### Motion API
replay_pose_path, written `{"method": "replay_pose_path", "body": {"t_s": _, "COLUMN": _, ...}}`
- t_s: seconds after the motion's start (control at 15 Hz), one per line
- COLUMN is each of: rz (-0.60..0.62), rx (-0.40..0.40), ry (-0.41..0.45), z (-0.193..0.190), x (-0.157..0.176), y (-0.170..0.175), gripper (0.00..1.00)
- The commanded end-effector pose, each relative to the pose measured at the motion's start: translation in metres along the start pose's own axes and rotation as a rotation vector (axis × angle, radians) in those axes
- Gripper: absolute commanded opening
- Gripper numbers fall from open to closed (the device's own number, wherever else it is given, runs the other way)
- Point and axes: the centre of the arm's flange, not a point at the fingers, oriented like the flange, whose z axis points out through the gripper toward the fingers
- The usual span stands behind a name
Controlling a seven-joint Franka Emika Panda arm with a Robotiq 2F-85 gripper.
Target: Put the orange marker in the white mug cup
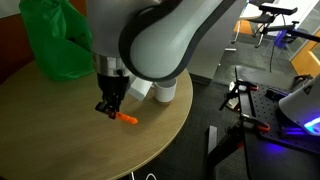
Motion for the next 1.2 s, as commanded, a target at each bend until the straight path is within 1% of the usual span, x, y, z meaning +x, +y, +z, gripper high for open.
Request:
{"method": "replay_pose_path", "body": {"t_s": 0.0, "rz": -0.197, "rx": 0.068, "ry": 0.005, "z": -0.037, "x": -0.02, "y": 0.014, "gripper": 0.05}}
{"method": "replay_pose_path", "body": {"t_s": 0.13, "rz": -0.314, "rx": 0.096, "ry": 0.011, "z": -0.051, "x": -0.025, "y": 0.022, "gripper": 0.05}}
{"method": "replay_pose_path", "body": {"t_s": 0.27, "rz": -0.436, "rx": 0.108, "ry": 0.029, "z": -0.061, "x": -0.03, "y": 0.03, "gripper": 0.05}}
{"method": "replay_pose_path", "body": {"t_s": 0.33, "rz": -0.479, "rx": 0.108, "ry": 0.039, "z": -0.066, "x": -0.033, "y": 0.033, "gripper": 0.05}}
{"method": "replay_pose_path", "body": {"t_s": 0.47, "rz": -0.51, "rx": 0.122, "ry": 0.05, "z": -0.078, "x": -0.037, "y": 0.041, "gripper": 0.05}}
{"method": "replay_pose_path", "body": {"t_s": 0.53, "rz": -0.472, "rx": 0.097, "ry": 0.034, "z": -0.062, "x": -0.021, "y": 0.033, "gripper": 0.2}}
{"method": "replay_pose_path", "body": {"t_s": 0.67, "rz": -0.496, "rx": 0.104, "ry": 0.041, "z": -0.069, "x": -0.024, "y": 0.036, "gripper": 0.2}}
{"method": "replay_pose_path", "body": {"t_s": 0.87, "rz": -0.501, "rx": 0.106, "ry": 0.038, "z": -0.069, "x": -0.027, "y": 0.034, "gripper": 0.2}}
{"method": "replay_pose_path", "body": {"t_s": 0.93, "rz": -0.501, "rx": 0.107, "ry": 0.038, "z": -0.069, "x": -0.027, "y": 0.034, "gripper": 0.05}}
{"method": "replay_pose_path", "body": {"t_s": 1.0, "rz": -0.535, "rx": 0.151, "ry": 0.041, "z": -0.069, "x": -0.025, "y": 0.038, "gripper": 0.05}}
{"method": "replay_pose_path", "body": {"t_s": 1.07, "rz": -0.569, "rx": 0.174, "ry": 0.049, "z": -0.07, "x": -0.025, "y": 0.042, "gripper": 0.05}}
{"method": "replay_pose_path", "body": {"t_s": 1.13, "rz": -0.64, "rx": 0.221, "ry": 0.065, "z": -0.073, "x": -0.025, "y": 0.047, "gripper": 0.05}}
